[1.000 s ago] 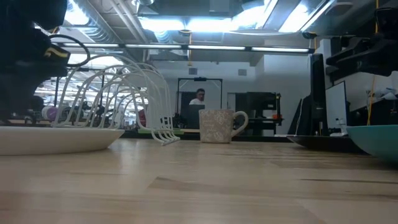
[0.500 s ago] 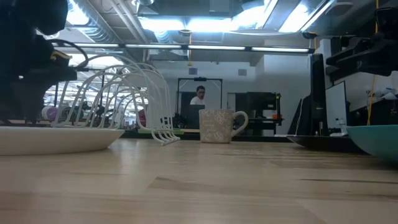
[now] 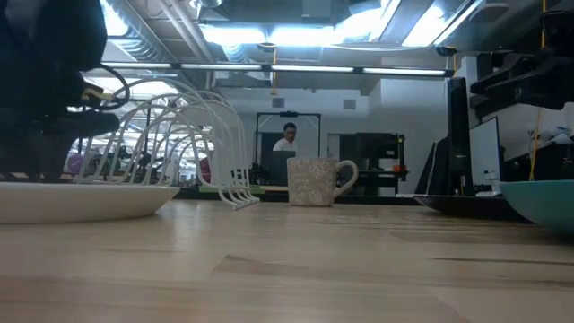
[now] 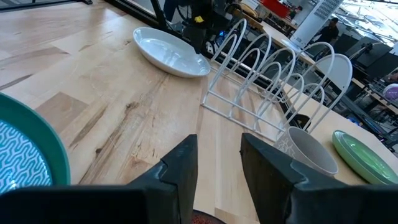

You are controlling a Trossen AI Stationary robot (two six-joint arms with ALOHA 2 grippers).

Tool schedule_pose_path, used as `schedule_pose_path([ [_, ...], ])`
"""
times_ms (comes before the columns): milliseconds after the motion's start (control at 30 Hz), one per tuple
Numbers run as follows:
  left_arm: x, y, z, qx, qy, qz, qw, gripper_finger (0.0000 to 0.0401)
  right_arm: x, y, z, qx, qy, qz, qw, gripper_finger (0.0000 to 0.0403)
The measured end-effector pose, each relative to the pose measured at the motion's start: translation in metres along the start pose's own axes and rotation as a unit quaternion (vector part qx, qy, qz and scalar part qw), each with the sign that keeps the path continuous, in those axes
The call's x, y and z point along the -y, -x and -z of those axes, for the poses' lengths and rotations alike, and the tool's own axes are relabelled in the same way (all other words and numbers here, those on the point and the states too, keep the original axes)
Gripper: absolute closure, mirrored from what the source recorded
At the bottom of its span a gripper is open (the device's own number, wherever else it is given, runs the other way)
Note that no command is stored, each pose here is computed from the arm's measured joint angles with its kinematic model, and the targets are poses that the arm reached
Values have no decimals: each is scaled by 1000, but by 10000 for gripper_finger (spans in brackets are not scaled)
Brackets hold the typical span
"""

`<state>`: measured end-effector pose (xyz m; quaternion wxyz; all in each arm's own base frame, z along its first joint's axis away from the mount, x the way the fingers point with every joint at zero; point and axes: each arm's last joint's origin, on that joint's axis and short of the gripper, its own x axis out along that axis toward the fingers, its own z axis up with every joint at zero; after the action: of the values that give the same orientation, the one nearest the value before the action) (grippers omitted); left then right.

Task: Sort dishes
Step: Put the white plate into the dish rack

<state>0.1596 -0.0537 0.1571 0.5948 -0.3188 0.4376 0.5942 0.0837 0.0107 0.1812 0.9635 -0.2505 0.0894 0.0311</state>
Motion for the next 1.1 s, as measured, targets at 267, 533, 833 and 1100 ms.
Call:
schedule_pose_path([
  [267,7,-13,2,11,-8,-44,999,286,0,0,0,0,0,0,1000,276],
  [533,13,-16,5,1,-30,-30,999,286,0,0,0,2,0,1,1000,276],
  [833,19,-13,12,-40,-21,2,999,286,5,1,-10,54,-71,24,996,276],
  [1100,30,-7,19,-56,-15,55,997,286,11,3,-20,109,-131,41,985,276],
])
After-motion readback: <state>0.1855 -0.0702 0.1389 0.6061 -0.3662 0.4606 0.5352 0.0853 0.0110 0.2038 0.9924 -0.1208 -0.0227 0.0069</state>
